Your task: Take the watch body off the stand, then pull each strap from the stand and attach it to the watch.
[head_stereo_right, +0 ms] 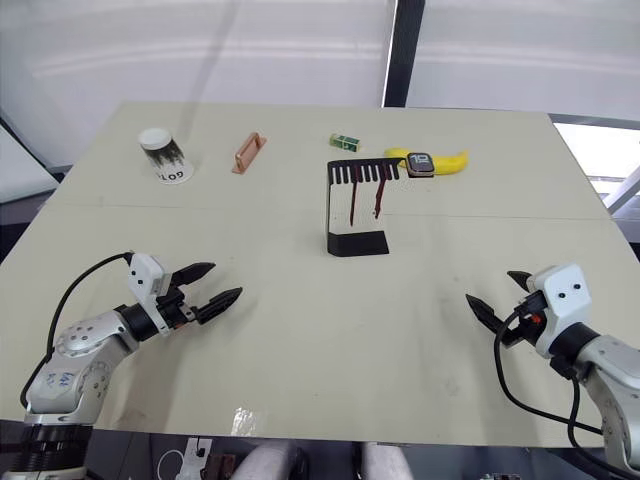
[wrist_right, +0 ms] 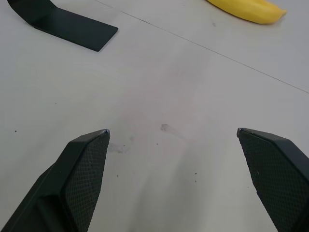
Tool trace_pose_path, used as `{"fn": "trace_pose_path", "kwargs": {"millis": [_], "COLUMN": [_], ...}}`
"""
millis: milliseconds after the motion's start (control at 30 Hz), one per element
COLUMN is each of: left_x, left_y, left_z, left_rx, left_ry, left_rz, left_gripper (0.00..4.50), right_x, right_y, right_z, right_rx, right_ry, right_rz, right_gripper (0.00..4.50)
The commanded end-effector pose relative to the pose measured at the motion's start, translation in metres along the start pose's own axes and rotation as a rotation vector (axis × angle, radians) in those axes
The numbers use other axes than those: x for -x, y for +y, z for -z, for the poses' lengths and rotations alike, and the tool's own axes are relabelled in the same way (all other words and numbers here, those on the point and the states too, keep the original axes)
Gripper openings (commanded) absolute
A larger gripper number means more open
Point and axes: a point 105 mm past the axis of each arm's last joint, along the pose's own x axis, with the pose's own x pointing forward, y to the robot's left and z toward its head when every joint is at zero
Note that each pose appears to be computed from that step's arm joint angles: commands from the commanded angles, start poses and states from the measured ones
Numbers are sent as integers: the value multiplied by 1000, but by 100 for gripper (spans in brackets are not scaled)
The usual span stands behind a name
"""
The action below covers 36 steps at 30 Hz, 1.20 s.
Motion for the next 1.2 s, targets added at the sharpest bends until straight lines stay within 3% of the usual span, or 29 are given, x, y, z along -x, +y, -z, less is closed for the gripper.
{"fn": "trace_pose_path", "kwargs": {"millis": [33, 600, 933, 1200], "left_x": [2, -2, -8, -15], "left_y": [0, 2, -12, -42], "left_z": [-11, -19, -36, -80], "left_rx": [-29, -52, -82, -131], "left_ry": [-30, -48, -67, -135], "left_rz": [5, 16, 134, 311], "left_gripper": [450, 450, 450, 450], "right_x": [4, 1, 2, 3], "right_y": [-4, -7, 19, 47], "right_z": [-11, -14, -33, -71], "right_rx": [29, 42, 38, 73], "right_ry": [-33, -41, -89, -160], "right_rz": [39, 121, 59, 7], "right_gripper": [448, 448, 448, 448]}}
